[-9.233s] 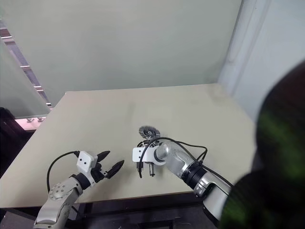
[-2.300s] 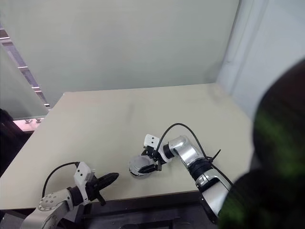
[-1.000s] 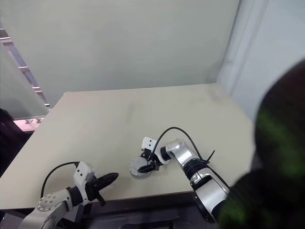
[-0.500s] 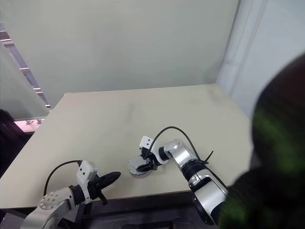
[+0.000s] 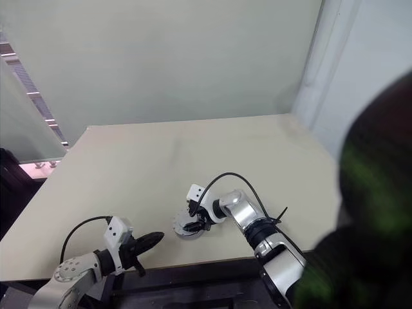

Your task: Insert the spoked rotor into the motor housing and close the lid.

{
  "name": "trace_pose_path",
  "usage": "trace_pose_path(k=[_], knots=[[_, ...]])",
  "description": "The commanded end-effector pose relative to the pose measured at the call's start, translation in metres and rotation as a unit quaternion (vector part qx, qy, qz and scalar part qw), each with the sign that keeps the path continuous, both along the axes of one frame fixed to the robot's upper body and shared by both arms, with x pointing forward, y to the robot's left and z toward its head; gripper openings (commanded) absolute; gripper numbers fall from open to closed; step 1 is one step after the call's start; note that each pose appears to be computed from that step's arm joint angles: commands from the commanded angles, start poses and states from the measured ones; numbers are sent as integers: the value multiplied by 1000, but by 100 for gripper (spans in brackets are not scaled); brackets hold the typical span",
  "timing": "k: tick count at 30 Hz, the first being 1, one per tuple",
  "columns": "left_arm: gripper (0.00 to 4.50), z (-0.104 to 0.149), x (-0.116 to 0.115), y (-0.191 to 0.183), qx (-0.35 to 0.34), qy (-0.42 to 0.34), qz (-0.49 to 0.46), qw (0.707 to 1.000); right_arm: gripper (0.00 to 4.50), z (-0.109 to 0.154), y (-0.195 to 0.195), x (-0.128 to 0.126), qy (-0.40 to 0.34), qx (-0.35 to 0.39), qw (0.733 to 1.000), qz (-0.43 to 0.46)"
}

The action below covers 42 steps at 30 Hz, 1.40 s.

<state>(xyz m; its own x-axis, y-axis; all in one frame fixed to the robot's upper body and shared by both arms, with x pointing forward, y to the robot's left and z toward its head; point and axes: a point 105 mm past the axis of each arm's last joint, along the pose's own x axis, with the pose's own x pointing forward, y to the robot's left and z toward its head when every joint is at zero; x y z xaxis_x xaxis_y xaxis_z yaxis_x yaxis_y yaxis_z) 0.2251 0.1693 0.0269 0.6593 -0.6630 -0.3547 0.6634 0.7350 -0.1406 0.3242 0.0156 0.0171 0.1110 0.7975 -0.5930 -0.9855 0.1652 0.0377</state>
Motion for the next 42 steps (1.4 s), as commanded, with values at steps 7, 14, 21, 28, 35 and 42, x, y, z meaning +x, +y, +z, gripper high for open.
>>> trace_pose_path(k=[7,14,21,28,35,42], knots=[[0,12,18,-7,5,-55,-9,998,330,-10,-16,0,-17,-51,999,4],[0,0,43,-25,27,-83,-19,996,330,-11,-19,-1,-16,-55,998,5],[0,-26,48,-44,41,-50,-49,997,330,-11,-21,-1,-17,-59,998,3],[0,-36,46,-46,56,-36,-61,996,432,-7,-23,0,-11,-55,998,-5],[0,-38,47,-48,58,-36,-64,996,441,6,-20,0,9,-22,1000,-13],[0,-39,48,-52,58,-36,-72,995,441,30,-22,5,56,39,997,-47]])
